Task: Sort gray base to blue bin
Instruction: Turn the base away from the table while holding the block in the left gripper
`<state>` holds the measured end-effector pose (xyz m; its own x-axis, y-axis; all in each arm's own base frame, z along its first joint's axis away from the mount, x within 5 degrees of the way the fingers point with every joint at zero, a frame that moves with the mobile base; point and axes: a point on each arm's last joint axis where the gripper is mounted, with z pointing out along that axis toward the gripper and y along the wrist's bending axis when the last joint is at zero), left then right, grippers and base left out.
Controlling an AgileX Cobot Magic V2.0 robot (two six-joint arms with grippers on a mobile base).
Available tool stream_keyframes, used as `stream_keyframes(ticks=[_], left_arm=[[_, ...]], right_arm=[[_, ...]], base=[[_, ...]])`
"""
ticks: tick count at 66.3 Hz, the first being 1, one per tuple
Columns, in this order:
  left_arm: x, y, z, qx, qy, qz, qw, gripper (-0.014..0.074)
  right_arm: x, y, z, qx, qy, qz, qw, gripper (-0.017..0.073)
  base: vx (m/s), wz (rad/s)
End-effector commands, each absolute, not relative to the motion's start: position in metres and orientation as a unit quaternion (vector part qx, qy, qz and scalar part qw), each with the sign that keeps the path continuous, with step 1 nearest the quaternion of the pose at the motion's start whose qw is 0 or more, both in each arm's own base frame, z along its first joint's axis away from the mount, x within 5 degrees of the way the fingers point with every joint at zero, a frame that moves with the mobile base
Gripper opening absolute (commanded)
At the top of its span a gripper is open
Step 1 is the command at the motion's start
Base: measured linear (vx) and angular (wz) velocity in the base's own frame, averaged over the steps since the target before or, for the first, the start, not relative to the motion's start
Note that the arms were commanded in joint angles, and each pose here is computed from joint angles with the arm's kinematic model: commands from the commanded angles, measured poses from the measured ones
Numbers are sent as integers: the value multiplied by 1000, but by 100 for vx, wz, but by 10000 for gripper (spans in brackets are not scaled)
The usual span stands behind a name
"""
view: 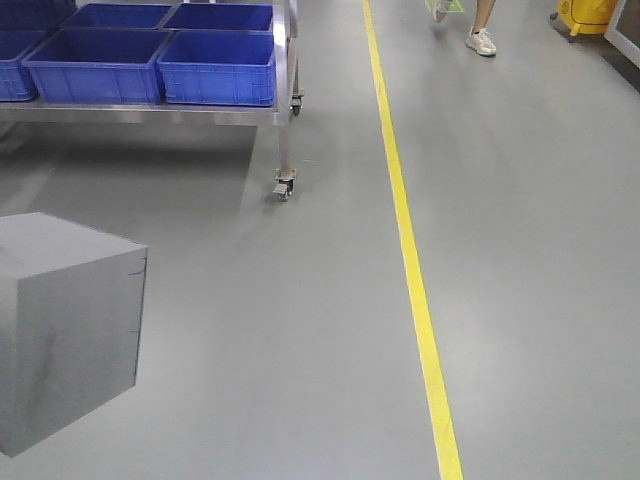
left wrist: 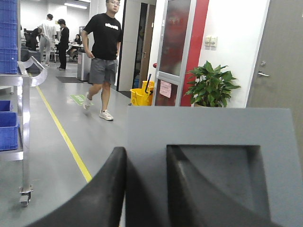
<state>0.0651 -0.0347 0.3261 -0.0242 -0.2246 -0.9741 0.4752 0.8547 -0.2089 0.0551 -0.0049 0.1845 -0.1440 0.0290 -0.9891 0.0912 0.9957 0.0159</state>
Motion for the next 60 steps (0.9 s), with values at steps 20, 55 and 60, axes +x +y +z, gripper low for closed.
stream_keyframes(ticks=[20,55,60], left_arm=[[63,-34,345,86,621,-271,730,-6],[63,-34,345,86,621,-271,730,-6],[63,-34,345,86,621,-271,730,-6]], right_arm=[[57,-5,190,33,738,-30,674,-5],[57,-5,190,33,738,-30,674,-5],[57,-5,190,33,738,-30,674,-5]], base=[[30,-4],[36,3],[36,1]])
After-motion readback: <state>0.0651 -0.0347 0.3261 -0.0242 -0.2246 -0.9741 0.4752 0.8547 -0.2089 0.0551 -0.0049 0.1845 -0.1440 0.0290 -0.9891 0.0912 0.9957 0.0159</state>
